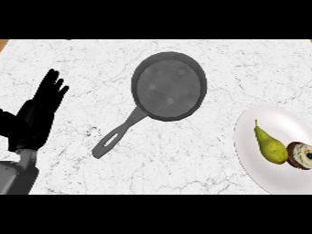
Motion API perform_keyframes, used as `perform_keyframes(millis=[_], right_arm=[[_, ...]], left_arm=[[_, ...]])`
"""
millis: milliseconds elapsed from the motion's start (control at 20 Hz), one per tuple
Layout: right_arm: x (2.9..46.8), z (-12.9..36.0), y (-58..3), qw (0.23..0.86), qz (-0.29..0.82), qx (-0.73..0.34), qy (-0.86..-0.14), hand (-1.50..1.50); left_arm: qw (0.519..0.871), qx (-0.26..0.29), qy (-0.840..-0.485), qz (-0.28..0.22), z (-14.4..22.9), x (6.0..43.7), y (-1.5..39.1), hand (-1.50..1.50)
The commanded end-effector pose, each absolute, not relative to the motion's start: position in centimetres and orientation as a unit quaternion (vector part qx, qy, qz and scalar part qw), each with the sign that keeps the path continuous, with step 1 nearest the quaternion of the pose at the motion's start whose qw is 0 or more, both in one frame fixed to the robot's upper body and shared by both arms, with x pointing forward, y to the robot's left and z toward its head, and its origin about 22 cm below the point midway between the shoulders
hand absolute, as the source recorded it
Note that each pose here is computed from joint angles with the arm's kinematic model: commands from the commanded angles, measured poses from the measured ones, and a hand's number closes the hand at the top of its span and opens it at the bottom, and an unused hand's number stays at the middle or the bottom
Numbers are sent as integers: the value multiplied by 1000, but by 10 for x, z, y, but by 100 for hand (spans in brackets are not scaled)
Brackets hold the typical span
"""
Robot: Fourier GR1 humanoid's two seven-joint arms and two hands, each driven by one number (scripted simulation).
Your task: Pick the cupcake from the plate and place it in the pan
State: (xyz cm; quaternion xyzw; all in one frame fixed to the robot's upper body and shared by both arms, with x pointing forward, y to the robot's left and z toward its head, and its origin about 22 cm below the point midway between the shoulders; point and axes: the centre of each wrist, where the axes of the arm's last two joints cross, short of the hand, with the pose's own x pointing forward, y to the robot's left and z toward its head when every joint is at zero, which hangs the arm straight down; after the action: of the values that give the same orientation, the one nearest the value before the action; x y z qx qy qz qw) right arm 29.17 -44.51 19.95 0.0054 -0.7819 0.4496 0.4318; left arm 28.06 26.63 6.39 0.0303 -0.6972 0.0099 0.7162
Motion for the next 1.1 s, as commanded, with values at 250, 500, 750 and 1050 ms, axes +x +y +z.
perform_keyframes(millis=[250,500,750,1050], right_arm=[[296,223,-433,322,635,16,-702,-150],[298,204,-427,297,712,2,-637,-150],[292,190,-425,289,807,-25,-514,-150],[299,175,-421,236,831,-22,-503,-150]], left_arm=[[721,30,-693,-2,60,282,266,0],[721,21,-692,4,56,281,260,0],[719,31,-695,5,74,288,261,0],[725,34,-687,18,58,274,262,0]])
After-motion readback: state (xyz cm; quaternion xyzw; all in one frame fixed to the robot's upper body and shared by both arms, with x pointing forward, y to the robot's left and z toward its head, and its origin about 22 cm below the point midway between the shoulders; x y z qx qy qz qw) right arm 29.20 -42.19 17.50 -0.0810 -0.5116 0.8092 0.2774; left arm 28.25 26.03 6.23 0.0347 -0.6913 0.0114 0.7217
